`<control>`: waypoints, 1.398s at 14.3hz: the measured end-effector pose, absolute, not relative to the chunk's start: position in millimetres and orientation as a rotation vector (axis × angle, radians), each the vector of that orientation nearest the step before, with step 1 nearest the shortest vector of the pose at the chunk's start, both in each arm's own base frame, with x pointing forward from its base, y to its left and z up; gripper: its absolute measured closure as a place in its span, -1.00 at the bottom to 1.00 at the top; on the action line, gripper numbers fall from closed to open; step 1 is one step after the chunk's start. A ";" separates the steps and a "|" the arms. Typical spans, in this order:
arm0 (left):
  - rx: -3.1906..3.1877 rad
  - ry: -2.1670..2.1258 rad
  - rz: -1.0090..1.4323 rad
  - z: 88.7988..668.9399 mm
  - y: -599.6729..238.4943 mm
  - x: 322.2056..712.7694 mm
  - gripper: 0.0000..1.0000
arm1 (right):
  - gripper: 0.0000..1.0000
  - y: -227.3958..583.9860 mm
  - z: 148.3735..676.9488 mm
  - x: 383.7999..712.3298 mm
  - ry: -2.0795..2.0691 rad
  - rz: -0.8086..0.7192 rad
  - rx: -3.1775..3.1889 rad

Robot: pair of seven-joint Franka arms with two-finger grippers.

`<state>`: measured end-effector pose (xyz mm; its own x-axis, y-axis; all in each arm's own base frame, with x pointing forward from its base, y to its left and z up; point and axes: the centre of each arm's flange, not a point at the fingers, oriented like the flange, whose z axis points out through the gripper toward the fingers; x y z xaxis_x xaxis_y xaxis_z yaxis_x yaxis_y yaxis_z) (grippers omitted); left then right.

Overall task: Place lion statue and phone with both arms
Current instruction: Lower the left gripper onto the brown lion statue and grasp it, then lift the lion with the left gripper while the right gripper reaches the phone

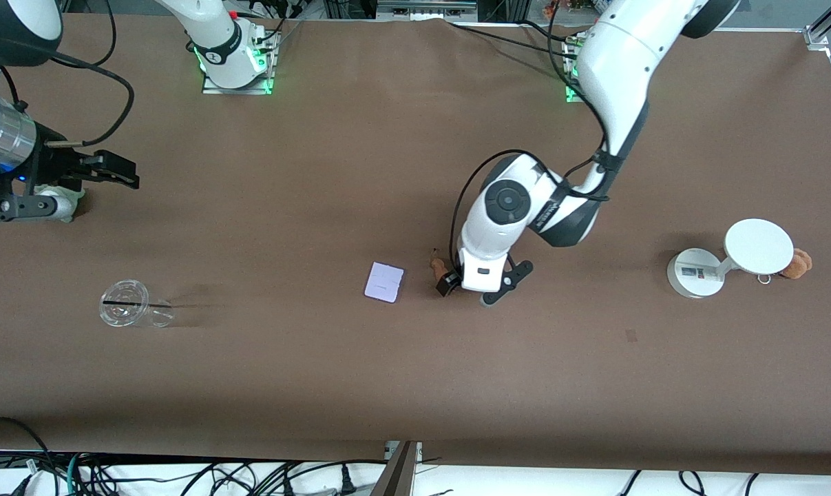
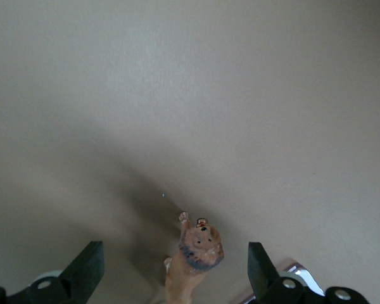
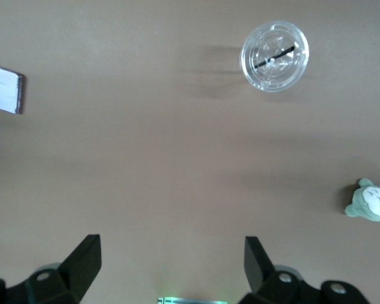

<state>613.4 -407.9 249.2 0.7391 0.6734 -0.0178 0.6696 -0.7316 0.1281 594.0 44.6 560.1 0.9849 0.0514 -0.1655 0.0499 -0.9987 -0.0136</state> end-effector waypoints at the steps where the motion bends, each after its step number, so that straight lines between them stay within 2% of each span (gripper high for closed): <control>1: 2.815 1.121 0.056 238.3 -417.8 609.7 -1.00 | -1.00 44.7 546.7 599.7 -0.077 0.288 -3.121; 4: 2.799 1.220 0.098 212.6 -447.5 601.7 -1.00 | -1.00 47.7 515.4 615.0 -0.078 0.317 -3.123; 8: 2.797 1.254 0.138 198.3 -455.8 603.6 -1.00 | -1.00 106.7 468.6 640.0 -0.089 0.228 -3.116; 10: 2.814 1.245 0.175 197.9 -450.8 607.4 -0.67 | -1.00 166.5 426.6 650.9 0.047 0.164 -3.120; 11: 2.820 1.239 0.185 197.9 -449.9 608.0 -0.37 | -1.00 193.8 405.7 652.7 0.083 0.142 -3.123; 14: 2.868 1.166 0.198 197.2 -448.7 607.9 0.24 | -1.00 263.2 356.8 647.8 0.173 0.082 -3.124; 20: 3.058 1.011 0.153 197.3 -431.1 610.8 0.27 | -1.00 330.1 314.2 634.8 0.385 -0.014 -3.084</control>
